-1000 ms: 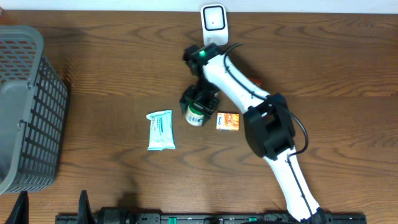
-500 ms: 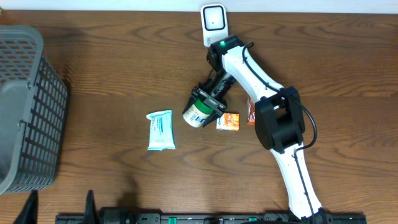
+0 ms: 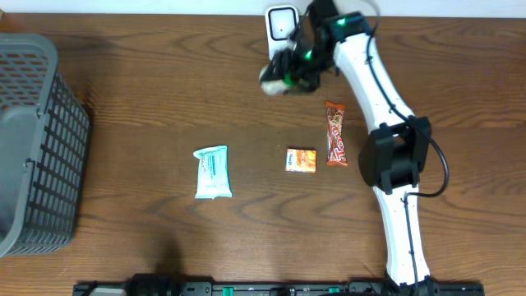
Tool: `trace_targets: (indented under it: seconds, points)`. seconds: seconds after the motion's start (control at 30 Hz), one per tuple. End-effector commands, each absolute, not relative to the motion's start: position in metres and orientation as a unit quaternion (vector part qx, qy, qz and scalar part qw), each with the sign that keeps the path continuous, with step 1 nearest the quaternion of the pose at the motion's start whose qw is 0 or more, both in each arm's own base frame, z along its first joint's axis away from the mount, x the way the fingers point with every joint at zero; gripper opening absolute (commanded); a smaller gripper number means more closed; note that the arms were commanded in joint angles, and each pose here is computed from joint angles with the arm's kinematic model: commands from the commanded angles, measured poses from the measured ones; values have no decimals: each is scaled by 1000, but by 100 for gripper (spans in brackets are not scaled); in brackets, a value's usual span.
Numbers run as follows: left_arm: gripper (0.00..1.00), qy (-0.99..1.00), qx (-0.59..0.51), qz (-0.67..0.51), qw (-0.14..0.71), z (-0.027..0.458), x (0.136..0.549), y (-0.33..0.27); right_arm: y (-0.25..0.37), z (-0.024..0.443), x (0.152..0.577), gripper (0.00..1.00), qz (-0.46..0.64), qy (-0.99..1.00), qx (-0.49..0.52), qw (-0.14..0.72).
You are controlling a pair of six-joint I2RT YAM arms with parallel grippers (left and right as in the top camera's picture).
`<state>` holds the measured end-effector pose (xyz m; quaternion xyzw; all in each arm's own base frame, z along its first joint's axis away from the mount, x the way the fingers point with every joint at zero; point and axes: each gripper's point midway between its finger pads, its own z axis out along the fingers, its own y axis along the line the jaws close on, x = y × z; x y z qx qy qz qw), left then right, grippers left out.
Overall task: Scan the item barcode
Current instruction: 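Lift the jar and carry it up to the white scanner, then hold the jar's label facing the scanner window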
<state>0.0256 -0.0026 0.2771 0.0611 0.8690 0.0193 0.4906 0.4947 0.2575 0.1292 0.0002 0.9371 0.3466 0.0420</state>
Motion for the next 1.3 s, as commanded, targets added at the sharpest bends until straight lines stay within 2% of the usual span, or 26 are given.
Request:
trace_targets:
  seconds: [0.0,0.1,0.33,0.43,0.57,0.7,0.87,1.27]
  points:
    - [84,869,65,25,490,277,25,-1,233,167,538,42,262,947,-9,187]
    - [84,869,65,25,490,277,25,-1,221,176,574,49,194,940,3,281]
    - [84,869,65,25,490,277,25,-1,203,211,624,44,80,897,17,433]
    - [84,869,65,25,490,277,25,-1,201,214,639,46,61,878,33,473]
    - [84,869,65,25,490,277,25,-1,206,201,655,45,62,861,27,504]
    - [84,869,65,25,490,277,25,-1,212,182,665,36,50,843,-8,536]
    - [84,869,65,25,490,277,25,-1,222,163,665,42,51,834,-23,548]
    - [84,869,65,25,490,277,25,-1,249,133,657,43,54,840,-41,538]
